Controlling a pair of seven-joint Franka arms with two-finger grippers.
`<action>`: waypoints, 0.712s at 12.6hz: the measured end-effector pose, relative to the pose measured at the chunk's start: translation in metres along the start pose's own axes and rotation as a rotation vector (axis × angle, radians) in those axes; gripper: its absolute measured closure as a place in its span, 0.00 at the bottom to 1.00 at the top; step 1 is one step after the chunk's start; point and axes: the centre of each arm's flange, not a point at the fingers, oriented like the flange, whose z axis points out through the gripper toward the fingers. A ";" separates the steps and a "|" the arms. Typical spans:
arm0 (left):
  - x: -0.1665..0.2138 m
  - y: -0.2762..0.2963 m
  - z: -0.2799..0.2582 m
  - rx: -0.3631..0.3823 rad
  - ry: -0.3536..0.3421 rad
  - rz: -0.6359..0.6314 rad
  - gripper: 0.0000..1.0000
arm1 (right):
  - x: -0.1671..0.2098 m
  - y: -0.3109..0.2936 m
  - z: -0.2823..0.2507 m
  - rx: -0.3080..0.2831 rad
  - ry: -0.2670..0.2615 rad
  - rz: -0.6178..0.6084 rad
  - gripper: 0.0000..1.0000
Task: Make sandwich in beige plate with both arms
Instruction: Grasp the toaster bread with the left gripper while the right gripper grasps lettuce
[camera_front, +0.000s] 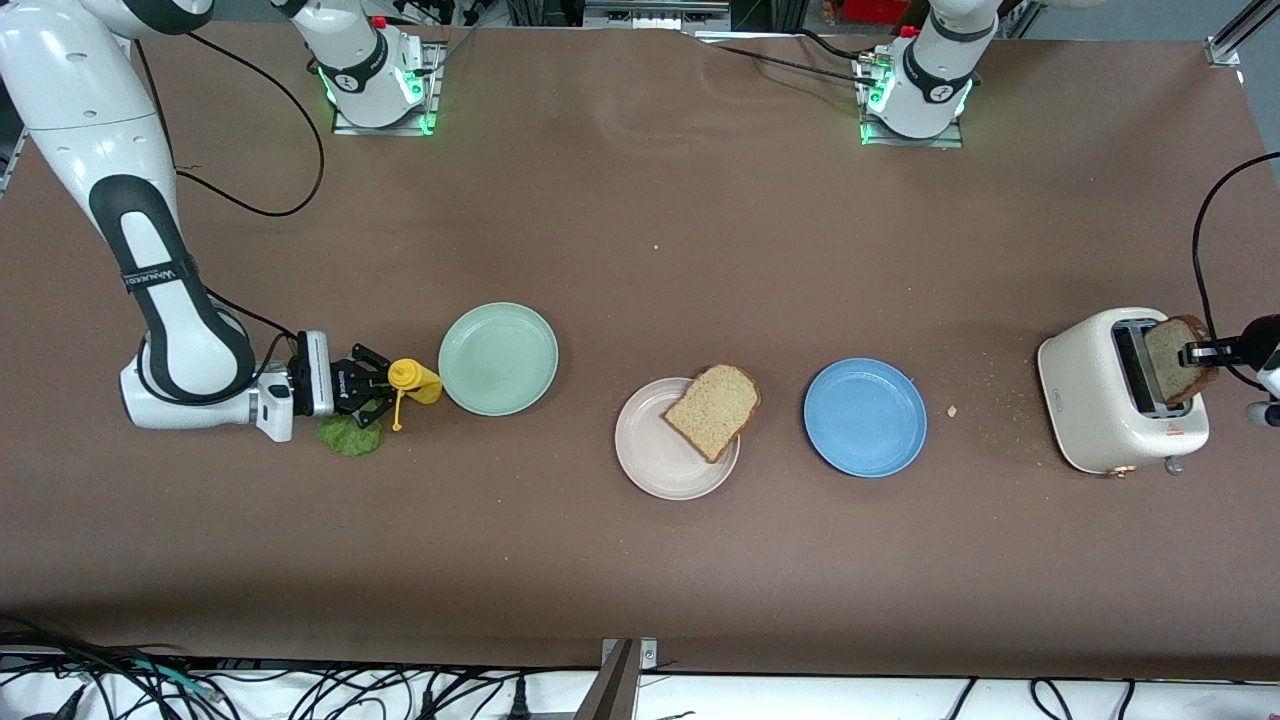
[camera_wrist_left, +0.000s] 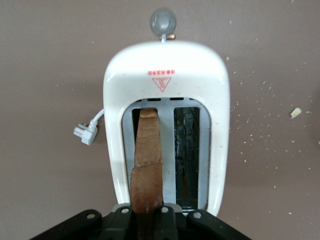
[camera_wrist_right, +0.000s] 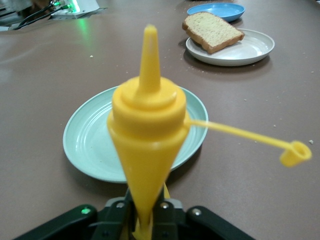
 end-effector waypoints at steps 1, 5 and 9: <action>-0.005 0.005 -0.016 0.012 0.009 0.004 0.92 | -0.001 0.000 0.000 -0.003 0.002 0.003 0.64; -0.031 0.030 -0.081 0.064 0.046 0.020 0.92 | 0.004 0.009 -0.015 -0.022 -0.020 -0.023 0.16; -0.051 0.067 -0.132 0.009 0.077 0.030 0.92 | -0.002 0.017 -0.051 -0.014 -0.186 -0.081 0.00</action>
